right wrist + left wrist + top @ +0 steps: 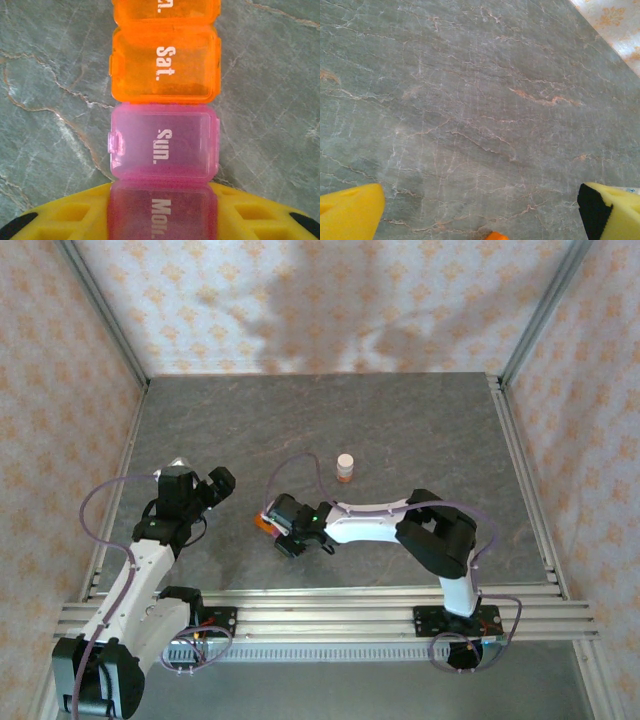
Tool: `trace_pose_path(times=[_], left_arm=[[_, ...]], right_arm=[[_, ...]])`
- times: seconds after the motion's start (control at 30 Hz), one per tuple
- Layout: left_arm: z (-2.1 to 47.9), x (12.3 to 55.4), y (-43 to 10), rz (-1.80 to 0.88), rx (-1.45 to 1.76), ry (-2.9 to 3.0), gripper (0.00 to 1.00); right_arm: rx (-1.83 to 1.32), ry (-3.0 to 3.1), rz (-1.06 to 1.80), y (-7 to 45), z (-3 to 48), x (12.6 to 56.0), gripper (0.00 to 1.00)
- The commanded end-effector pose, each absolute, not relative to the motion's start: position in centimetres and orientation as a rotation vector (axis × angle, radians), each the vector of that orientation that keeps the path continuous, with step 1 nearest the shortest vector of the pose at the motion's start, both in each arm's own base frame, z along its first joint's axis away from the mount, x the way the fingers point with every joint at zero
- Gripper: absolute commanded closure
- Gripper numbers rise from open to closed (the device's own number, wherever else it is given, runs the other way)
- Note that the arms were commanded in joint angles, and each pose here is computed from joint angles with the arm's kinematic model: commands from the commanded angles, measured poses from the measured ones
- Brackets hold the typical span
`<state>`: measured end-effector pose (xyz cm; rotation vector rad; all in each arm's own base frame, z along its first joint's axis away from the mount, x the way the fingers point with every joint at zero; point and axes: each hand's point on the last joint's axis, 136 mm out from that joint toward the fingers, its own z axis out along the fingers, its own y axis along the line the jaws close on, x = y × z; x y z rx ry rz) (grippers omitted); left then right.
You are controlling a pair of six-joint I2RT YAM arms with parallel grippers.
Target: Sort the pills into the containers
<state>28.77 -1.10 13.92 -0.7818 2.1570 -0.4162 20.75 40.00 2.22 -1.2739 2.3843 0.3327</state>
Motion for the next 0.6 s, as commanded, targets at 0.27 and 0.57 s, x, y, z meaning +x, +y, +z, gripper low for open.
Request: trace_pose_path(times=[0.27,0.57], left_arm=[[13.3,28.8,-1.3,-0.445,-0.803,2.150,0.00],[13.3,28.9,-1.3,-0.448,-0.804,2.145,0.00]], right_arm=[[-1.253,2.411,0.293,40.3,1.1,21.5,0.39],[-1.241,2.403,0.289,40.8,1.1,21.9,0.35]])
